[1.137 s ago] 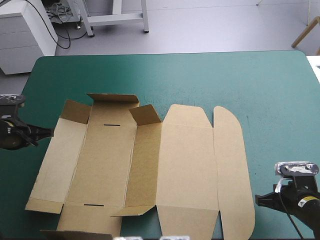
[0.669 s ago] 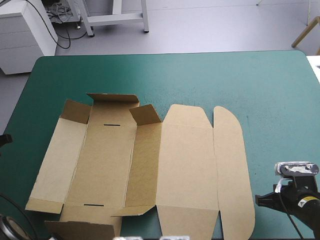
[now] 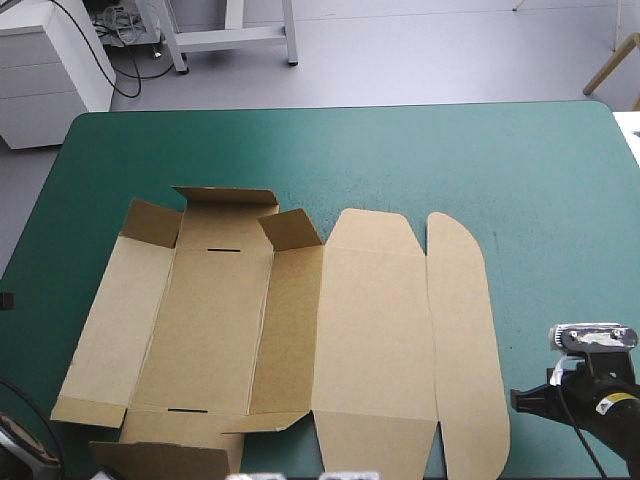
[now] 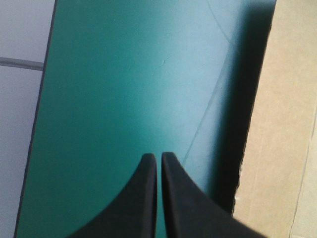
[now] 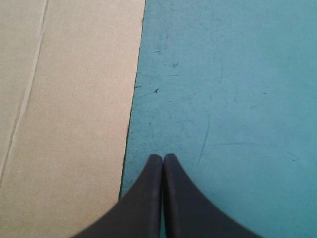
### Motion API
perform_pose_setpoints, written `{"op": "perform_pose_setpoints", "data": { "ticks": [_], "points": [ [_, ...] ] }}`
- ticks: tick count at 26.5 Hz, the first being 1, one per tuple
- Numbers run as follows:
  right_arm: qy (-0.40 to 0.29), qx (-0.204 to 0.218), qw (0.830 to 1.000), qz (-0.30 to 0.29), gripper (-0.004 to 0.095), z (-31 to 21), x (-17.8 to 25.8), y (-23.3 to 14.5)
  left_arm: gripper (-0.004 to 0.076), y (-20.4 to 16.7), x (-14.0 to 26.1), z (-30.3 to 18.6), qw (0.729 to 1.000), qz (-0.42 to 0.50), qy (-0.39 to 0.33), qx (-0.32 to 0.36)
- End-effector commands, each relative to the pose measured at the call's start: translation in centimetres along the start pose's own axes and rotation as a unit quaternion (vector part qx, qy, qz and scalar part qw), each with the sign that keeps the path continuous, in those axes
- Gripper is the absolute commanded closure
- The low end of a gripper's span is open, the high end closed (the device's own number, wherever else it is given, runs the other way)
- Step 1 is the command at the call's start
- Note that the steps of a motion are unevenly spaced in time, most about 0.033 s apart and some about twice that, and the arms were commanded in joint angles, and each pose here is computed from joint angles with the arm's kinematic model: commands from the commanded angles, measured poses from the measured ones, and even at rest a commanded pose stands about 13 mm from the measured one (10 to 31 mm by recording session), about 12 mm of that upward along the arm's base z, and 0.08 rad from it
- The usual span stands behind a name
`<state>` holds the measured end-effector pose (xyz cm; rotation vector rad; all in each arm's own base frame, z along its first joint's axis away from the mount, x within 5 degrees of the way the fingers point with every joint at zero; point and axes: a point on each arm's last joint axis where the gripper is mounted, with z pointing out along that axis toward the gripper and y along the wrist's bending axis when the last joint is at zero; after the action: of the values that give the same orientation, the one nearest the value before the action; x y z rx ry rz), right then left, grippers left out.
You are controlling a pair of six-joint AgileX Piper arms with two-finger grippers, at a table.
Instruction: Fold the box
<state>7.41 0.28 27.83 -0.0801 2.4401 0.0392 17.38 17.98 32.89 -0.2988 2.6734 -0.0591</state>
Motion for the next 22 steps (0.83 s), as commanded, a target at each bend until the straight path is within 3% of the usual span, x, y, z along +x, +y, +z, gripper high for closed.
{"op": "perform_pose_setpoints", "data": {
  "ticks": [1,2,3,5,6,15,22],
  "points": [
    [-0.033,0.004,0.999,0.002,0.0927,-0.4,-1.0,-0.1,0.0594,-0.9,0.1,-1.1,1.0,0.009,0.002,0.014],
    [-0.033,0.004,0.999,0.002,0.0927,-0.4,-1.0,-0.1,0.0536,-0.9,0.1,-1.1,1.0,0.009,0.002,0.014],
    [-0.033,0.004,0.999,0.002,0.0927,-0.4,-1.0,-0.1,0.0401,-0.9,0.1,-1.1,1.0,0.008,0.002,0.014],
    [-0.033,0.004,0.999,0.002,0.0927,-0.4,-1.0,-0.1,0.0223,-0.9,0.1,-1.1,1.0,-0.015,0.002,0.014],
    [-0.033,0.004,0.999,0.002,0.0927,-0.4,-1.0,-0.1,0.0192,-0.9,0.0,-1.1,0.999,-0.029,0.0,0.015],
    [-0.033,0.004,0.999,0.002,0.0927,-0.4,-1.0,-0.1,0.0176,-0.8,-0.1,0.2,0.998,-0.047,0.002,0.048],
    [-0.033,0.004,0.999,0.002,0.0927,-0.4,-1.0,-0.1,0.0178,-1.7,3.0,4.6,0.992,-0.038,0.04,0.113]
  ]
}}
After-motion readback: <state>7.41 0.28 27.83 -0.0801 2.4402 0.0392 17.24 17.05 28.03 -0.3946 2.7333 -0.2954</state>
